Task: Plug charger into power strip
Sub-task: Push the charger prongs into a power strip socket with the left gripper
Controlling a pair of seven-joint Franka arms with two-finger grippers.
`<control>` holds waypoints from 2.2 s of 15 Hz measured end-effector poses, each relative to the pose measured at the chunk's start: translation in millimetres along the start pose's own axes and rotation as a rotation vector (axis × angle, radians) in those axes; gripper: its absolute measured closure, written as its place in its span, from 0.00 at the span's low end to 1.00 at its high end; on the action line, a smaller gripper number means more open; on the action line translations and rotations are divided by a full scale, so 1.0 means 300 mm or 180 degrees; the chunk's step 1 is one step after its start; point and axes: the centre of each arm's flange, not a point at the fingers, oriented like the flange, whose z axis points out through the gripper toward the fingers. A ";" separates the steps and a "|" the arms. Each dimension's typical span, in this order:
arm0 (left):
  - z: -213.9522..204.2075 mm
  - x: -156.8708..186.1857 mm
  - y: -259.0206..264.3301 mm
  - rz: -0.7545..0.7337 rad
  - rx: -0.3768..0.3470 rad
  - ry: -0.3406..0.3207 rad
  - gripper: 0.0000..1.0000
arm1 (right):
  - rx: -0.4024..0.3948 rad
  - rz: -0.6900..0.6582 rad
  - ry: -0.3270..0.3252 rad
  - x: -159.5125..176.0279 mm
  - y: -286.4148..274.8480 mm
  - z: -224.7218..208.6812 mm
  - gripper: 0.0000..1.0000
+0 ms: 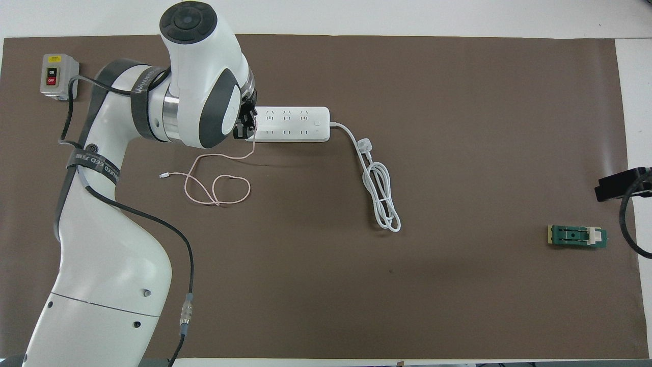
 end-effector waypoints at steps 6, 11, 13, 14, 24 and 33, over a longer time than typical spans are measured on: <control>0.008 0.004 0.011 -0.0010 -0.0050 0.0005 0.69 | -0.0001 0.0015 0.0015 -0.003 0.007 -0.005 0.00; 0.031 0.012 0.015 -0.0023 -0.0071 0.0008 0.69 | 0.0047 0.0005 0.0033 -0.003 0.000 -0.009 0.00; 0.048 0.016 0.015 -0.0030 -0.0057 0.0017 0.69 | 0.0052 0.0005 0.0046 -0.002 0.000 -0.010 0.00; 0.057 0.019 0.015 -0.0034 -0.0056 0.0019 0.69 | 0.0051 0.0005 0.0059 -0.001 0.000 -0.012 0.00; 0.065 0.003 0.010 -0.0008 -0.0073 0.0024 0.69 | 0.0049 -0.0006 0.0068 0.001 -0.006 -0.013 0.00; 0.069 -0.007 0.001 0.0011 -0.0056 0.0039 0.69 | 0.0049 -0.0006 0.0068 0.001 -0.006 -0.013 0.00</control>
